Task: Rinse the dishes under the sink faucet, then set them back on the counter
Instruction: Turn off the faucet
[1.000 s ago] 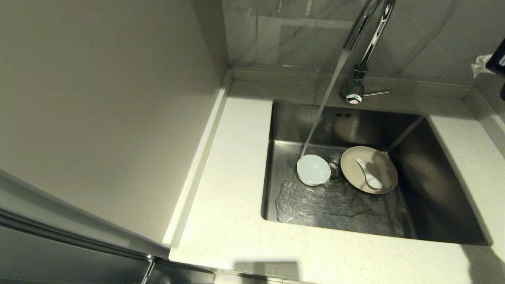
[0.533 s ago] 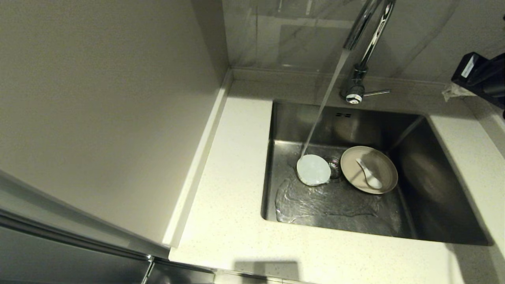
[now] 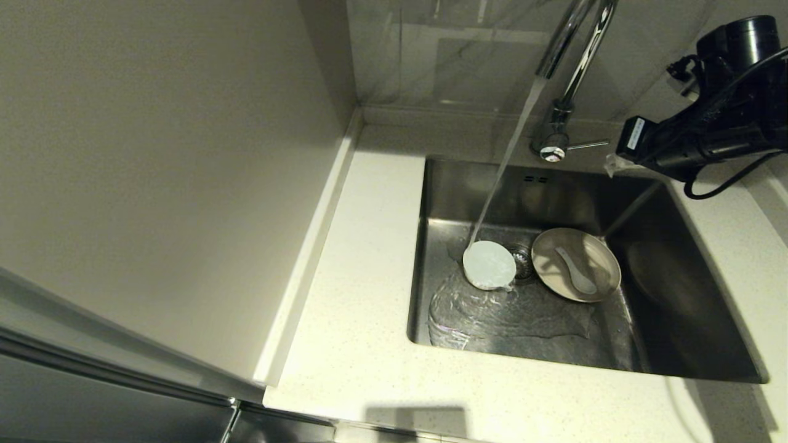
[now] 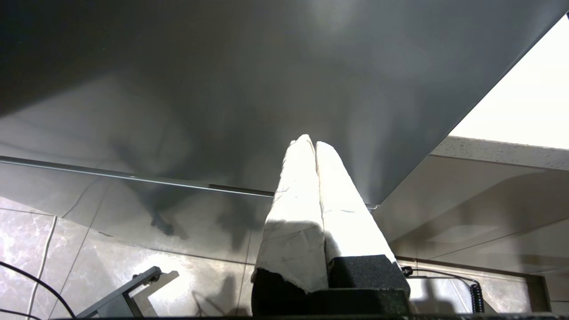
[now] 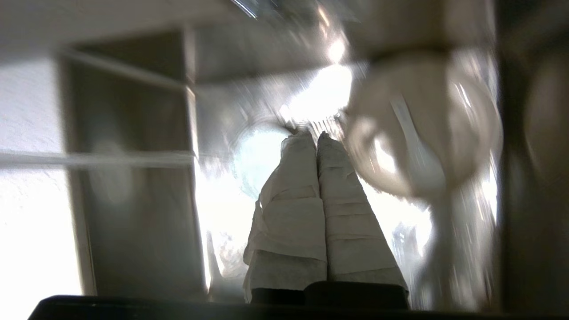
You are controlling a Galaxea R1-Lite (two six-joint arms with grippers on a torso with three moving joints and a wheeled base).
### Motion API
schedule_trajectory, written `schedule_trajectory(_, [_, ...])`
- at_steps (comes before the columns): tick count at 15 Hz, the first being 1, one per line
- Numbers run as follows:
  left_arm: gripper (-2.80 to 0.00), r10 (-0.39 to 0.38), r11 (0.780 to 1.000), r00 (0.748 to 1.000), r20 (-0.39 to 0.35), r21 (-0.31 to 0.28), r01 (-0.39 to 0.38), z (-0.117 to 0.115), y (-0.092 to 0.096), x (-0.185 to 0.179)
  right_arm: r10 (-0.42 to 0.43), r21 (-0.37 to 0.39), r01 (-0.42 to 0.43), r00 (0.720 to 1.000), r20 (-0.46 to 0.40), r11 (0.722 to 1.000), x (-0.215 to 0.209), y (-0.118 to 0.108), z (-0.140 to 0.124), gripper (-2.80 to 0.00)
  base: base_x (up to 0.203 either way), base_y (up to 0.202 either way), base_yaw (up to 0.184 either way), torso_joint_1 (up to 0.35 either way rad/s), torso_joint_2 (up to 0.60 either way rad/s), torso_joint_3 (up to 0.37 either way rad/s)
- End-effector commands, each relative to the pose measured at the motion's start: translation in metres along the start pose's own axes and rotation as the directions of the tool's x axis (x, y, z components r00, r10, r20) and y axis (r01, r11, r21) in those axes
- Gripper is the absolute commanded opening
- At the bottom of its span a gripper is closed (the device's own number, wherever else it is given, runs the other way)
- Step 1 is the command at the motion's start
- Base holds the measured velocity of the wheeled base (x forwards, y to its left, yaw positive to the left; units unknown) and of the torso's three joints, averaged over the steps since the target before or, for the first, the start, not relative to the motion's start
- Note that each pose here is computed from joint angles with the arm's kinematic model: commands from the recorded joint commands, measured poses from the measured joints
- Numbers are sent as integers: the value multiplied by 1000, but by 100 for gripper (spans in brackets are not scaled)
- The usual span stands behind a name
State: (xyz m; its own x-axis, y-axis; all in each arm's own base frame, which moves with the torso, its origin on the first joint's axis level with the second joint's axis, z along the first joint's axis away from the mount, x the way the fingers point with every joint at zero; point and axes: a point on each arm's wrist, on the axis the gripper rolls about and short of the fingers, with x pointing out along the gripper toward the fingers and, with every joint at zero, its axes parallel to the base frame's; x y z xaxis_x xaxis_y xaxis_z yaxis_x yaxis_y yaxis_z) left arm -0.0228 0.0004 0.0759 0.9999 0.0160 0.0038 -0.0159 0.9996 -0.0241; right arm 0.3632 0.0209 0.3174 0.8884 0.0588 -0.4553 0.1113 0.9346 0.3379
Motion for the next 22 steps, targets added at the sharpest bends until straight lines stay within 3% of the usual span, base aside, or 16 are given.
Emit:
schedule_trajectory(1, [-280, 1, 1000, 1000, 4, -1, -1, 0, 0, 0, 22, -33, -21, 999, 31, 999, 21, 7, -2, -280, 0, 0, 0, 0, 0, 0])
schedule_trajectory(7, [-280, 1, 1000, 1000, 4, -1, -1, 0, 0, 0, -8, -53, 11, 998, 55, 999, 30, 7, -2, -280, 0, 0, 0, 0, 0, 0])
schedule_trajectory(11, [-280, 1, 1000, 1000, 4, -1, -1, 0, 0, 0, 18, -60, -11, 992, 121, 998, 42, 9, 2, -280, 0, 0, 0, 0, 0, 0])
schedule_trajectory(14, [-280, 1, 1000, 1000, 4, -1, -1, 0, 0, 0, -7, -73, 19, 986, 166, 997, 60, 6, 1, -280, 0, 0, 0, 0, 0, 0])
schedule_trajectory(22, [-280, 1, 1000, 1000, 4, -1, -1, 0, 0, 0, -14, -59, 28, 975, 222, 998, 68, -4, 8, -280, 0, 0, 0, 0, 0, 0])
